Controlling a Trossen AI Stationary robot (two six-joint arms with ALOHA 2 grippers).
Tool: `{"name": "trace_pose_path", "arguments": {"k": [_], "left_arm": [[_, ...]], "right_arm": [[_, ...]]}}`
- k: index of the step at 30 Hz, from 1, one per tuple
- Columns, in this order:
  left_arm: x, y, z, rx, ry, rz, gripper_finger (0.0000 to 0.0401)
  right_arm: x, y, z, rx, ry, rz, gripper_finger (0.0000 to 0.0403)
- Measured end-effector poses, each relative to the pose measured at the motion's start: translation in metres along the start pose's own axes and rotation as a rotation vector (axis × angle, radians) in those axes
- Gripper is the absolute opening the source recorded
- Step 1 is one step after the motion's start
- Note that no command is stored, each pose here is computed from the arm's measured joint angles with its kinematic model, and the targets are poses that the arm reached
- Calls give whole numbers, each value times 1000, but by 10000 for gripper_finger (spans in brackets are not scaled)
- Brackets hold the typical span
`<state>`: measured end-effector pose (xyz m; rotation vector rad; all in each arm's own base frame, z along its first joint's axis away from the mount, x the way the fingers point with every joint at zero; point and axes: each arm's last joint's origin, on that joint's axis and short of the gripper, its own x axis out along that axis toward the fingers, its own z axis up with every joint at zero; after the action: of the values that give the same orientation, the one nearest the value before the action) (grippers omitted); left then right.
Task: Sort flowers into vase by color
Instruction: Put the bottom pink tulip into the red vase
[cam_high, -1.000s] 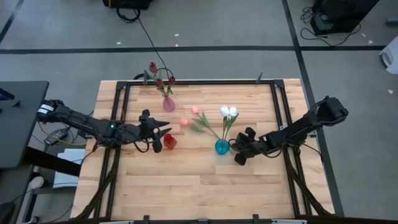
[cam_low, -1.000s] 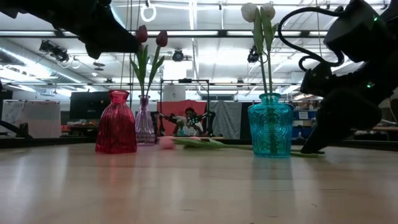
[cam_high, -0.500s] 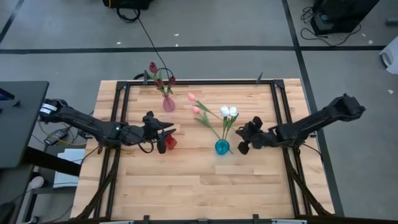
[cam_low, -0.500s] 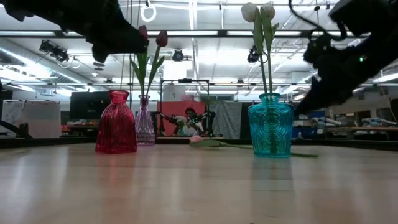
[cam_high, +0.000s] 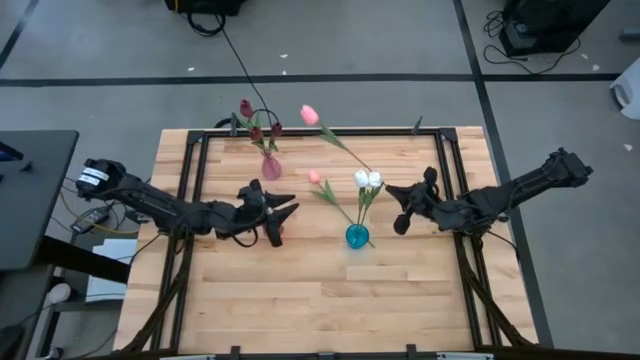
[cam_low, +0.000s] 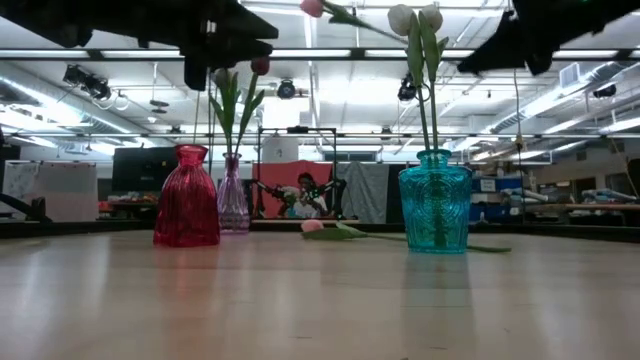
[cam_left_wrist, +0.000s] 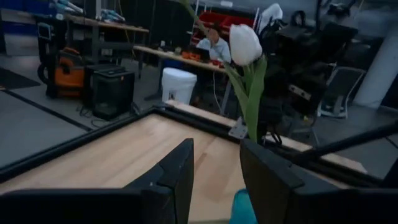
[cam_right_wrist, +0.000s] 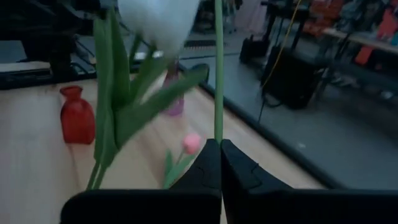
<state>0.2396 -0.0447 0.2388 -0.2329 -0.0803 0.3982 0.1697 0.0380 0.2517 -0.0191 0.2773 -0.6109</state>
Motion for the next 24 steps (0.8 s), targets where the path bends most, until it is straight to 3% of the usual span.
{"name": "trace_pose_path", "arguments": {"k": [7,12,19,24], "left_arm": [[10,-7,21,-25,-35,-51,136],[21,-19,50,25,-35,-72,136],[26,-32,81,63,-93,-149,136],[36,-41,80,63,-110,-204,136]], "right_arm": [[-24,4,33,-83,-60,-39,2],[-40,11,56,-62,-105,40,2],[-48,37,56,-39,-98,186,3],[-42,65,50,-31,-99,242,4]]}}
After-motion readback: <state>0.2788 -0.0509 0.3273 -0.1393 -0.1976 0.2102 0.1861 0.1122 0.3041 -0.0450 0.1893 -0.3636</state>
